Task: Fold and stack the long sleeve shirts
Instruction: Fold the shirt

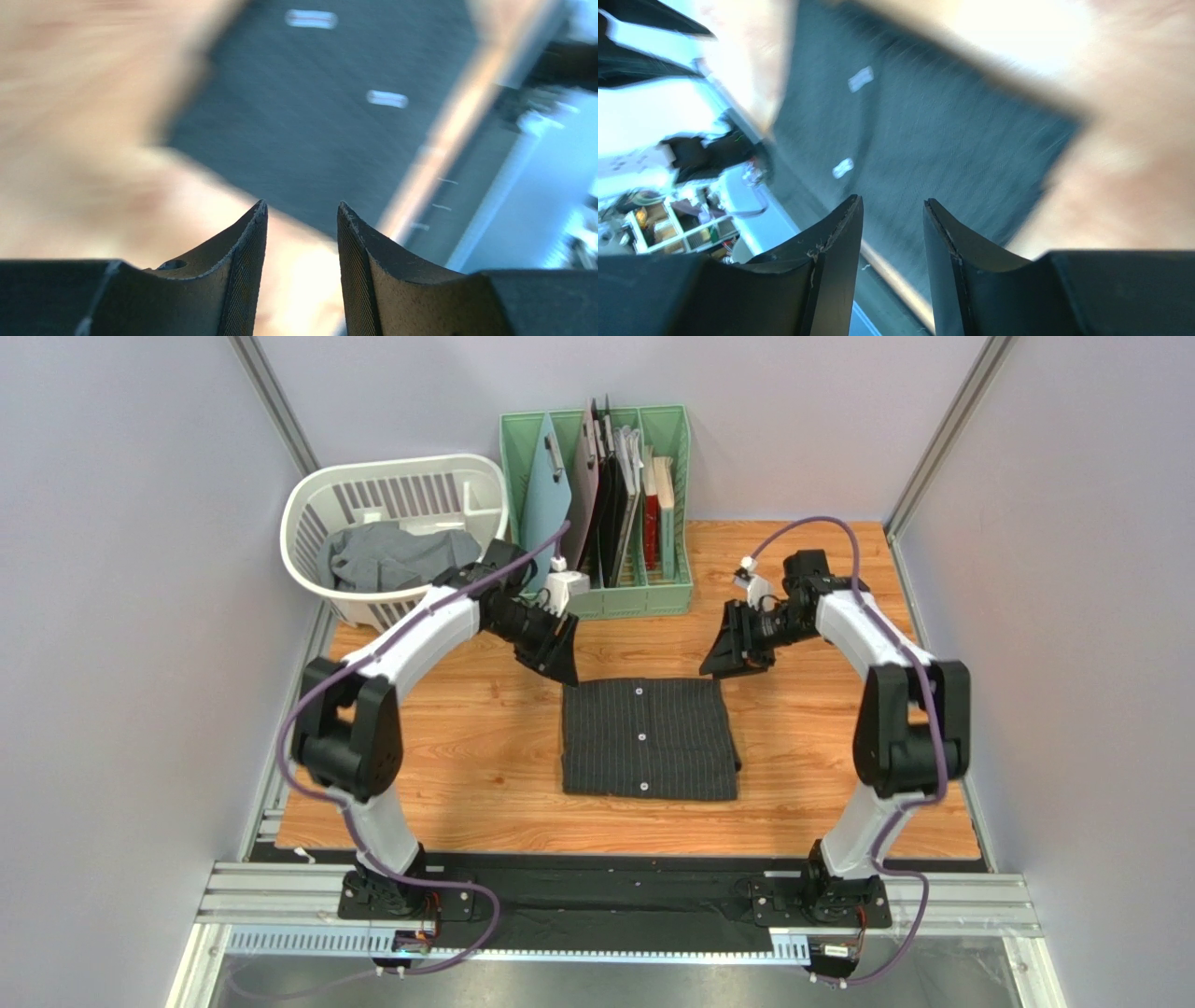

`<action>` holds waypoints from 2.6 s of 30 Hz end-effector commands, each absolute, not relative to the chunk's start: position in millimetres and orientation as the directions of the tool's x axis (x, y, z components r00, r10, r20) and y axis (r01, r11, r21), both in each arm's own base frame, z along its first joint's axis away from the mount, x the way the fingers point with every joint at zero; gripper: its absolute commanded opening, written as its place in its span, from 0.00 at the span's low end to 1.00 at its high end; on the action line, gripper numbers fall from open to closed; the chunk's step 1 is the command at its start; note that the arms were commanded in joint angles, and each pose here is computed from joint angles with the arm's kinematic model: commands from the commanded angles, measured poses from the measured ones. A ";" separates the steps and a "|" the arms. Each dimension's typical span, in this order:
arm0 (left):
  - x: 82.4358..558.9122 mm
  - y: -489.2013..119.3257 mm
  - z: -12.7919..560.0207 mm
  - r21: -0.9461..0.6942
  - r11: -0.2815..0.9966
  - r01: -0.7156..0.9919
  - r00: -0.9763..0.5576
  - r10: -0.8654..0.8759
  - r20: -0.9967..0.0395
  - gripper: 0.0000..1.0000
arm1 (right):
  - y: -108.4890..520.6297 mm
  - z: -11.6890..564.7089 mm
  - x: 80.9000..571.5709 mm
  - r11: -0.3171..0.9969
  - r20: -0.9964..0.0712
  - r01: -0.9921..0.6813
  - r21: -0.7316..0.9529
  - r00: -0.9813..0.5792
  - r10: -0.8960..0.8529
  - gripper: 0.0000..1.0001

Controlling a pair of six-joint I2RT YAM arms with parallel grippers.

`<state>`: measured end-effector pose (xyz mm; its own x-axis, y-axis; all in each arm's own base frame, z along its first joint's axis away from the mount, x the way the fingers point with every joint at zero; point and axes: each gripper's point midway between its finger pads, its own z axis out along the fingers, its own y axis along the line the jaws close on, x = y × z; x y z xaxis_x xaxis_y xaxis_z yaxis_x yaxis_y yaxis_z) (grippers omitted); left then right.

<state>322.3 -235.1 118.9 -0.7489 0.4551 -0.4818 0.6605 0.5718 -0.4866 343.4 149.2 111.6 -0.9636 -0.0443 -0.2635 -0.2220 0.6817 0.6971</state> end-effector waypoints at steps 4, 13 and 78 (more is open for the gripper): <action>225.9 -279.9 94.4 -0.689 0.458 0.561 -0.809 0.480 -0.339 0.46 | 181.0 95.0 252.9 0.580 -0.082 -0.122 0.805 -0.992 -0.095 0.43; 313.4 -272.6 30.3 -0.603 0.612 0.511 -0.851 0.456 -0.260 0.40 | 163.3 30.2 321.0 0.671 -0.072 -0.068 0.738 -0.997 -0.021 0.43; 352.1 -126.2 269.7 0.010 0.895 0.445 -0.492 0.254 -0.833 0.99 | 164.1 32.9 372.5 0.967 -0.299 -0.220 0.131 -0.938 -0.173 0.80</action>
<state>338.7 -155.2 249.6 -0.5227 0.2134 -0.8254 0.4919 0.8663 -0.0875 377.5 151.2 49.5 -0.9401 -0.1284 -0.3159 -0.1990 0.9589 0.2022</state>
